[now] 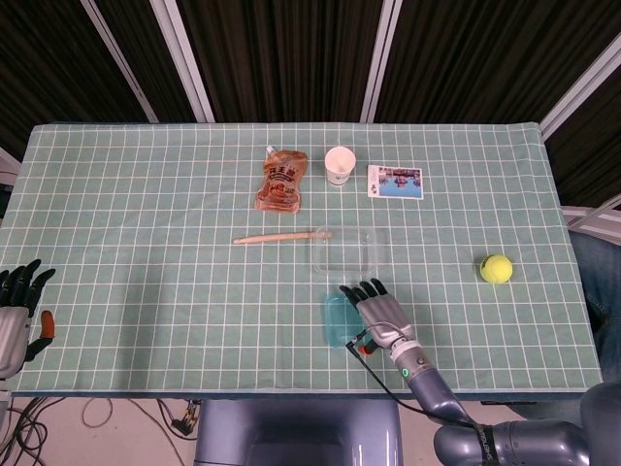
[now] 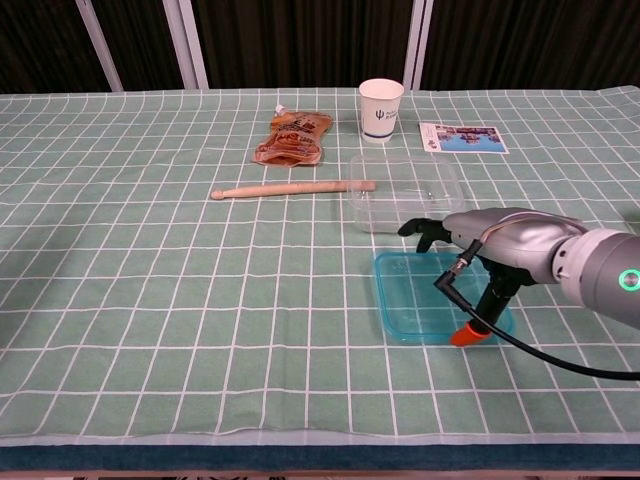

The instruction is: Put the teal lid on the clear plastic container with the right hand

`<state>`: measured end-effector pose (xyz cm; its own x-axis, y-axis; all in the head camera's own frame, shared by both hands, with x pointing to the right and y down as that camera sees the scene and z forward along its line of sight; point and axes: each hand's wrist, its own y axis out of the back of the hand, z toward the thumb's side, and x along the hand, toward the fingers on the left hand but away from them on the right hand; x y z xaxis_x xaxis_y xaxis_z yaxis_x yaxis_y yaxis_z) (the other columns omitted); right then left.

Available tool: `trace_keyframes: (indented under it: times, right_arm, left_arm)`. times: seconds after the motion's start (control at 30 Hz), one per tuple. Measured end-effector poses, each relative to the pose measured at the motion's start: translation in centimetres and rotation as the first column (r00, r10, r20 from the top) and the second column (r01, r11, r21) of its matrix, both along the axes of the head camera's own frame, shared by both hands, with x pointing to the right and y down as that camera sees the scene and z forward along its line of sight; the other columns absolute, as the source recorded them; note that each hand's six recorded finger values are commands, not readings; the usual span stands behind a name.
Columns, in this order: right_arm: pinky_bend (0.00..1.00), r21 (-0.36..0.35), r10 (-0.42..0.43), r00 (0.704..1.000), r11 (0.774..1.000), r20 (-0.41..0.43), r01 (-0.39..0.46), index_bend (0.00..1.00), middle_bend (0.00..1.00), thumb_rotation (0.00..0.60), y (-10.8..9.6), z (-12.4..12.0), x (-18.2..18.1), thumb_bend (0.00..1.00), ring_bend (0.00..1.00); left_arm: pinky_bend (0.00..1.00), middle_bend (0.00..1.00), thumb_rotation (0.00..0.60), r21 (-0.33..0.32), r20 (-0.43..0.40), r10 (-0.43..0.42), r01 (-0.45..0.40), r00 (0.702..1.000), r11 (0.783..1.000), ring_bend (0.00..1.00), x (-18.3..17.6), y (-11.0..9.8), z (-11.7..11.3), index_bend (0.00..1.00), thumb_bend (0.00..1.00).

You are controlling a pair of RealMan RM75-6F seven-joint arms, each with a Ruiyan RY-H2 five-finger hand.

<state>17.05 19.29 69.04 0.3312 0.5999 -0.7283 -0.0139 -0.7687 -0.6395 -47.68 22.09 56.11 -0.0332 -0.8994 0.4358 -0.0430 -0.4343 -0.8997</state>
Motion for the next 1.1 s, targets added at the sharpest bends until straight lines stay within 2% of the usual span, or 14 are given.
trace_keyframes:
  times: [0.2, 0.5, 0.9, 1.1]
  right_arm:
    - [0.00, 0.008, 0.012, 1.000, 1.000, 0.008, -0.013, 0.07, 0.44, 0.600, -0.3, -0.4, 0.4, 0.19, 0.10]
    - [0.00, 0.035, 0.035, 0.999, 0.999, 0.017, -0.035, 0.07, 0.44, 0.600, -1.1, -2.3, 2.1, 0.19, 0.10]
    - [0.00, 0.072, 0.071, 0.997, 0.995, 0.019, -0.073, 0.07, 0.44, 0.600, -1.9, -6.2, 6.1, 0.19, 0.11]
    - [0.00, 0.096, 0.087, 0.996, 0.991, 0.016, -0.088, 0.07, 0.44, 0.600, -3.1, -8.2, 7.9, 0.19, 0.11]
  left_arm:
    - [0.00, 0.00, 0.600, 0.001, 0.000, 0.000, 0.000, 1.000, 1.000, 0.00, 0.0, 0.0, 0.0, 0.11, 0.66]
    - [0.00, 0.00, 0.600, 0.002, -0.001, 0.004, -0.004, 1.000, 1.000, 0.00, 0.1, 0.0, 0.0, 0.11, 0.66]
    - [0.00, 0.00, 0.600, 0.004, -0.002, 0.007, -0.007, 1.000, 1.000, 0.00, 0.2, 0.0, 0.0, 0.11, 0.66]
    - [0.00, 0.00, 0.600, 0.005, -0.003, 0.010, -0.010, 1.000, 1.000, 0.00, 0.3, 0.0, 0.0, 0.11, 0.66]
